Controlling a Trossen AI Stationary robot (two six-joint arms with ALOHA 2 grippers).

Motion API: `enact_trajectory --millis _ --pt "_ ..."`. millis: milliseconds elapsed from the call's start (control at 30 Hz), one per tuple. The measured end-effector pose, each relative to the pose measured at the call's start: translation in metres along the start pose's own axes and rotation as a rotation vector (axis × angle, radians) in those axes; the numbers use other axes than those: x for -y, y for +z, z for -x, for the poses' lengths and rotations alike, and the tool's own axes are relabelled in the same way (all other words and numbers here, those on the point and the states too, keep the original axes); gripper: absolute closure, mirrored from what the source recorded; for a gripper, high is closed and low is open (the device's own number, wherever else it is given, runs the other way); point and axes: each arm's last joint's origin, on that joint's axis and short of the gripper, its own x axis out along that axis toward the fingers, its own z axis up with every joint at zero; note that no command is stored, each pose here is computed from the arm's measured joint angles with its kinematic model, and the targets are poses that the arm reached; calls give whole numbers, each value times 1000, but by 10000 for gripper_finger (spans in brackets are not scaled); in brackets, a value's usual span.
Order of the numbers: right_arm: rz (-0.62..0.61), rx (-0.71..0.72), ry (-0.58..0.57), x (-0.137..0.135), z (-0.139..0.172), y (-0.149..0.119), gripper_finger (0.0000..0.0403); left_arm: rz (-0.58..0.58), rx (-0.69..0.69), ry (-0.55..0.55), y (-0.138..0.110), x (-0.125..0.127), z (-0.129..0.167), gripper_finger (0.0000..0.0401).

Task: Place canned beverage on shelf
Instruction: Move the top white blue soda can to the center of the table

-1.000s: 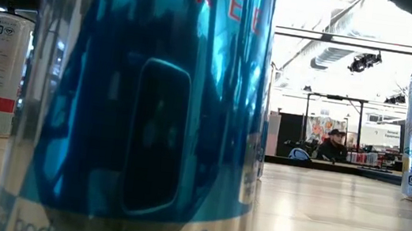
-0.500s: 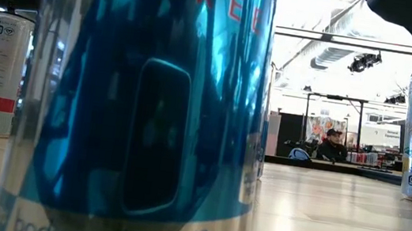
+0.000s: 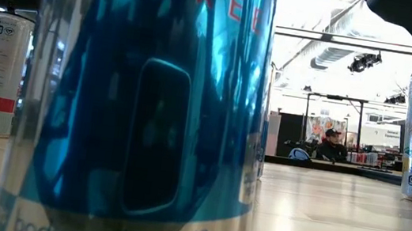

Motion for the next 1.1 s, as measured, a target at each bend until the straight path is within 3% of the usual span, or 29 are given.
enact_trajectory --millis 1100 --pt "-4 -55 63 -3 -18 -1 128 0 -1 0 0 0 0 1"
